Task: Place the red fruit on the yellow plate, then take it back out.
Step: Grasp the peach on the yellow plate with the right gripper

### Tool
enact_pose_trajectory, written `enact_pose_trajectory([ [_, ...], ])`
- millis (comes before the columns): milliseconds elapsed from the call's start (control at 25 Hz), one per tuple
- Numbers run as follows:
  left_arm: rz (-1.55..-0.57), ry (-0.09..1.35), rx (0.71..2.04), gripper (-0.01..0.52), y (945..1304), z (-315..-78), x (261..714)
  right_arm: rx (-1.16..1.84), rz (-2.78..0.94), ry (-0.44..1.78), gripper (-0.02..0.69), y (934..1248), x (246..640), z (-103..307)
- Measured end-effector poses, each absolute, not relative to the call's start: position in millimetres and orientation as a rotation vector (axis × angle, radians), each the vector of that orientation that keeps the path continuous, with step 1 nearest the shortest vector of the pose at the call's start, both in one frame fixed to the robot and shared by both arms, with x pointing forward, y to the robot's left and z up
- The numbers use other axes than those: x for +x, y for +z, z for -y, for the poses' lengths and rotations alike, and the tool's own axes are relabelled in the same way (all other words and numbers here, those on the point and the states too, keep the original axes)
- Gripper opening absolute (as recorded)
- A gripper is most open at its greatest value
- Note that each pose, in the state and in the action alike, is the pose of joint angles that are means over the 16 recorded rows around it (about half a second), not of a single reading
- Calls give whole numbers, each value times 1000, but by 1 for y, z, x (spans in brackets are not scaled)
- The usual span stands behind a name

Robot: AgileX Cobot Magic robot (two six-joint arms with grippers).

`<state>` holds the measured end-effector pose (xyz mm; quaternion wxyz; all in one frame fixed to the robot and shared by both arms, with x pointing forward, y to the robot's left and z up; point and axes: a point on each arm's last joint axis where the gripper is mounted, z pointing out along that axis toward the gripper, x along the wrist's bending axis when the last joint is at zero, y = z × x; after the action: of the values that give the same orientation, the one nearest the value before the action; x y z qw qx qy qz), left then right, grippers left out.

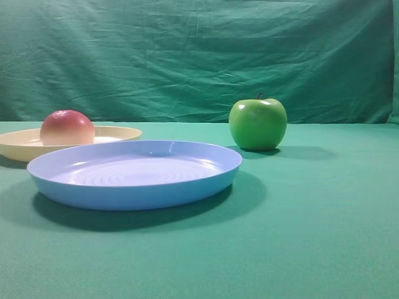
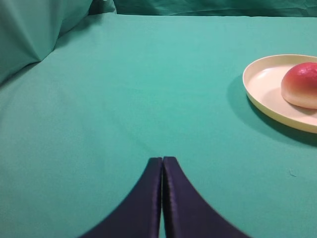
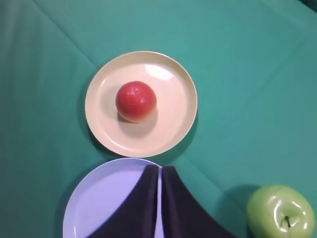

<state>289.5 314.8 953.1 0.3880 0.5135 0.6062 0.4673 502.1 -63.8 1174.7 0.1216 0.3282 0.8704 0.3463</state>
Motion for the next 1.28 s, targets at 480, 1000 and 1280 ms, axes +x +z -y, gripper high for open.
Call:
enact_pose_trajectory([
  [480,-1542,1189,1306,0,953,-315,290,991,-2340,1185,0,1162,422,142],
  [1000,-1542,1189,1306,0,953,-315,290,1100,-1967,1209,0,1180,362,231],
  [1280,-1542,1189,1306,0,953,-315,290,1193,-1702,1191,0,1171,329,271],
])
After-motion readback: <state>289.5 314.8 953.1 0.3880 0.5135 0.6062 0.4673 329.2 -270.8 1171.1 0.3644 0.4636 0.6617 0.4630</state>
